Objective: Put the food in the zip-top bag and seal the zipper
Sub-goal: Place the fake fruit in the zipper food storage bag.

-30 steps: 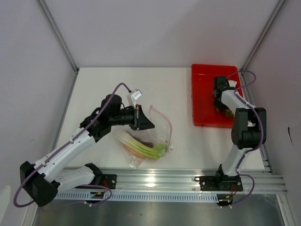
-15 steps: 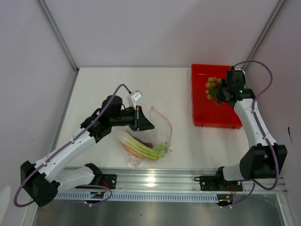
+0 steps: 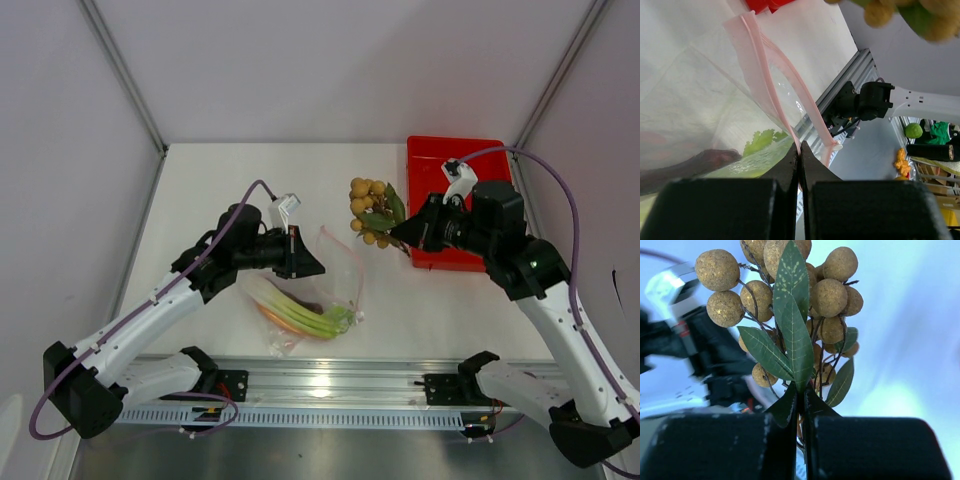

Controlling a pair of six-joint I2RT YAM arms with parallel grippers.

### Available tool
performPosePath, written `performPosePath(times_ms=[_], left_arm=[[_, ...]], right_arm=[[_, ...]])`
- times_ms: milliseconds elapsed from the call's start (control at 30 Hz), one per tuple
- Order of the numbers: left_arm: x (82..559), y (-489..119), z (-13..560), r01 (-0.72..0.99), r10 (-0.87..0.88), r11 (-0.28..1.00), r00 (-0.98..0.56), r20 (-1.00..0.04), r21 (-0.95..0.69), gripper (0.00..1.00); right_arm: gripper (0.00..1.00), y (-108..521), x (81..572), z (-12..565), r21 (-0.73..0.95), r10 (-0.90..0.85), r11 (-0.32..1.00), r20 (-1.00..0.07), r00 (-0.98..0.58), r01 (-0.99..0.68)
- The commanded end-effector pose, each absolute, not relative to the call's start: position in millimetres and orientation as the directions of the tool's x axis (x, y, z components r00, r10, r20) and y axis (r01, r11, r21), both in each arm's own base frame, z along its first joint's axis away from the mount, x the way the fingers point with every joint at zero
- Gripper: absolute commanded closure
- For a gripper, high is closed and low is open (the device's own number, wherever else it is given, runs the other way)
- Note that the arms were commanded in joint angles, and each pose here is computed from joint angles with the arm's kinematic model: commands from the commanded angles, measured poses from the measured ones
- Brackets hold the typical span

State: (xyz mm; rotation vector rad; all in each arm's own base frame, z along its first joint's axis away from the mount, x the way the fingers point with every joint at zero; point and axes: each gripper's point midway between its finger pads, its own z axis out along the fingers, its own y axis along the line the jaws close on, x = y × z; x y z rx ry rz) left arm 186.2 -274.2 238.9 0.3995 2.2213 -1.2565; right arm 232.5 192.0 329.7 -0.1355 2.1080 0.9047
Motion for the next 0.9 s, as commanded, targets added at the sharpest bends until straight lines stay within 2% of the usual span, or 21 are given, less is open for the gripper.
performPosePath(times_ms=[0,233,300,633,867], left_arm=[[190,-275,255,0.524,-0.037,0.508,-0.779,-0.626,-0.683,0.99],[188,-274,269,0.539,-0.052,0.493,-0.765,-0.642,-0.683,0.99],[187,-275,272,0.541,-0.053,0.486,-0.766,-0.641,-0.687,0.99],[180,-271,289,0.562,-0.061,0.467,-0.75,-0.659,-0.682,0.99],[173,-270,297,0.58,-0.051,0.445,-0.744,-0.666,-0.682,1.0]], right_arm=[[1.0,217,200,345,0.671,0.224,0.6,-0.664,-0.714,-0.435],[1.0,241,162,337,0.784,0.216,0.41,-0.579,-0.786,-0.465],[1.0,246,159,328,0.788,0.197,0.401,-0.573,-0.796,-0.468],[1.0,270,150,295,0.784,0.102,0.385,-0.561,-0.822,-0.487],[1.0,263,152,249,0.72,-0.015,0.497,-0.551,-0.834,-0.485]])
